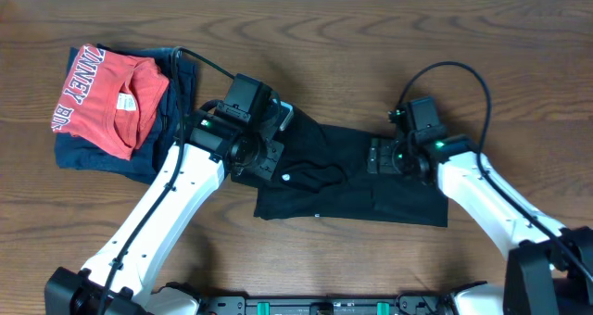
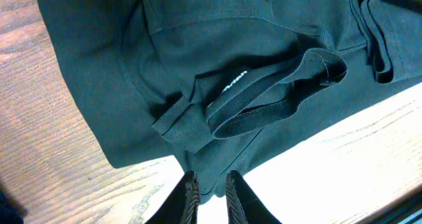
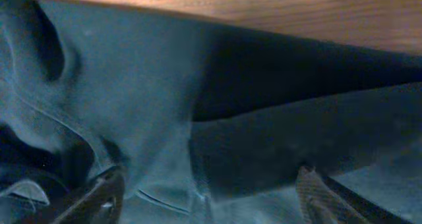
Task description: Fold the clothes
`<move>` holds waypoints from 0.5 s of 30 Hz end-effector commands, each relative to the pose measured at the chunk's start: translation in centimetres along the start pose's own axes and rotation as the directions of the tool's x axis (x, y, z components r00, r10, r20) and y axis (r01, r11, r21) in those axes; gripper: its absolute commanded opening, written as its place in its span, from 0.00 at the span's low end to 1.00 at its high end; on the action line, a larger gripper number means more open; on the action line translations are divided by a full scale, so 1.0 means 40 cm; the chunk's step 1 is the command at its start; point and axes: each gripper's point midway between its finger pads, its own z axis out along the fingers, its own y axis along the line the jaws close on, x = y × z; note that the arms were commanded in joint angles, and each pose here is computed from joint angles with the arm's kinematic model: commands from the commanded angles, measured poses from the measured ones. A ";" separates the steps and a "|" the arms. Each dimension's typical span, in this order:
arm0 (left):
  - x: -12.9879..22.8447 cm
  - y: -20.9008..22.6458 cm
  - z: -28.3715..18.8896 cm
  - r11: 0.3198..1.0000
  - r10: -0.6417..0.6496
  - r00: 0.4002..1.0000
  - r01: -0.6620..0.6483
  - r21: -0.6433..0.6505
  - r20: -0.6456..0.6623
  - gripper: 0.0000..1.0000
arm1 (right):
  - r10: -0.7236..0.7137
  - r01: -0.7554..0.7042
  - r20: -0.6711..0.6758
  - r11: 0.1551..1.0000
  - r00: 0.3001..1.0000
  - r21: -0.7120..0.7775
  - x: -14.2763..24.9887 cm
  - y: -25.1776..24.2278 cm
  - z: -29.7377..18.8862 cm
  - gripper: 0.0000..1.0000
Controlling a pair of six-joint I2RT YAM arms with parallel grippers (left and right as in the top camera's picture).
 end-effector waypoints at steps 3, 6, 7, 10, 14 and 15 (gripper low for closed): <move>-0.003 0.003 -0.007 1.000 0.003 1.000 -0.003 -0.006 0.006 0.17 | 0.063 -0.068 0.039 0.987 0.997 0.143 0.007 -0.032 0.013 0.38; -0.003 0.003 -0.007 1.000 0.003 1.000 -0.003 -0.006 0.006 0.17 | 0.112 -0.125 0.078 0.974 0.991 0.187 -0.005 -0.052 0.008 0.36; -0.003 0.003 -0.007 1.000 0.002 1.000 -0.002 -0.006 0.006 0.17 | 0.114 -0.126 0.077 0.974 0.991 0.186 -0.004 -0.052 0.008 0.36; -0.003 0.003 -0.007 1.000 0.003 1.000 -0.003 -0.006 0.006 0.17 | 0.112 -0.121 0.062 0.976 0.992 0.182 0.004 -0.048 0.010 0.33; -0.003 0.002 -0.006 1.000 0.003 1.000 -0.003 -0.006 0.006 0.17 | 0.102 -0.112 0.067 0.979 0.993 0.169 0.002 -0.035 0.011 0.10; -0.004 0.002 -0.006 1.000 0.003 1.000 -0.003 -0.006 0.006 0.17 | 0.101 -0.112 0.076 0.980 0.992 0.164 -0.004 -0.032 0.011 0.08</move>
